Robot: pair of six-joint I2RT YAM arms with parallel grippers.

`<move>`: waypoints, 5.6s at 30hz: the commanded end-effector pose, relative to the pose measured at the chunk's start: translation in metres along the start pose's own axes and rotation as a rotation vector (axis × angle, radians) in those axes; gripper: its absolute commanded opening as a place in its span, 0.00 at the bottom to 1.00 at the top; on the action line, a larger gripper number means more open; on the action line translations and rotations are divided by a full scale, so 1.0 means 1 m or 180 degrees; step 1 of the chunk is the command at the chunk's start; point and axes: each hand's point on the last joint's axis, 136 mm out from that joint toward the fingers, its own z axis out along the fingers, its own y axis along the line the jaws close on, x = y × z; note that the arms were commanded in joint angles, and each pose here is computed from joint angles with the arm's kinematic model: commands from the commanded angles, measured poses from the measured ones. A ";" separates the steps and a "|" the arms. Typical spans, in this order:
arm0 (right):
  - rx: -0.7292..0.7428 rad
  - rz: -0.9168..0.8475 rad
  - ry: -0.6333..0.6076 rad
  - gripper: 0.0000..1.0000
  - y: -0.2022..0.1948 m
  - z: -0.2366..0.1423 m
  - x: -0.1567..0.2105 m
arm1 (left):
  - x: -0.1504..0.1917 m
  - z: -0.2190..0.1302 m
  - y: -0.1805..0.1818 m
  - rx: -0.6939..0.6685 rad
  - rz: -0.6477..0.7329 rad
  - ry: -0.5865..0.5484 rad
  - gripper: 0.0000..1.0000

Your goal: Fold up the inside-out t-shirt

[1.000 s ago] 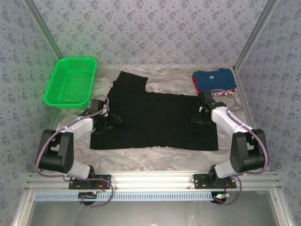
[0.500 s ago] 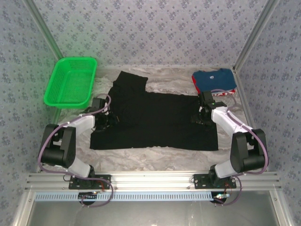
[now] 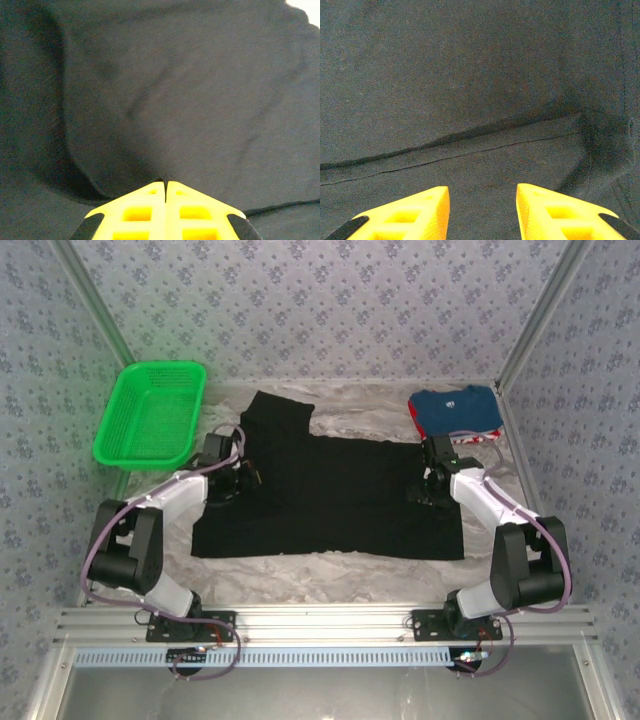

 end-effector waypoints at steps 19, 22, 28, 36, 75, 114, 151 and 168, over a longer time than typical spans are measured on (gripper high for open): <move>-0.0014 -0.0085 -0.0055 0.43 0.000 -0.016 0.003 | -0.062 0.030 -0.063 0.0307 0.0430 -0.0144 0.45; -0.0022 -0.0088 -0.0092 0.43 0.001 -0.018 -0.001 | -0.060 0.010 -0.054 0.0165 0.0445 -0.0277 0.49; -0.0082 0.0019 -0.0117 0.52 0.004 -0.008 -0.007 | -0.023 -0.026 0.008 -0.0213 0.0135 -0.0316 0.53; 0.0269 0.0414 0.0364 0.55 -0.034 0.029 0.010 | 0.035 -0.017 0.058 -0.0181 -0.0433 0.0053 0.55; 0.0685 -0.0208 -0.0494 0.53 -0.025 0.031 -0.135 | -0.041 -0.083 0.045 -0.0085 -0.0523 -0.0792 0.64; 0.1594 -0.0899 -0.0107 0.09 -0.040 0.066 -0.162 | -0.076 -0.052 0.036 -0.0064 -0.0444 -0.0833 0.65; 0.1456 -0.0968 -0.0182 0.07 -0.027 0.064 -0.168 | -0.229 0.123 0.020 -0.0972 0.1107 -0.0058 0.63; 0.1378 -0.1109 -0.0228 0.07 -0.010 0.063 -0.165 | -0.222 0.167 0.039 -0.0738 0.0274 -0.0037 0.62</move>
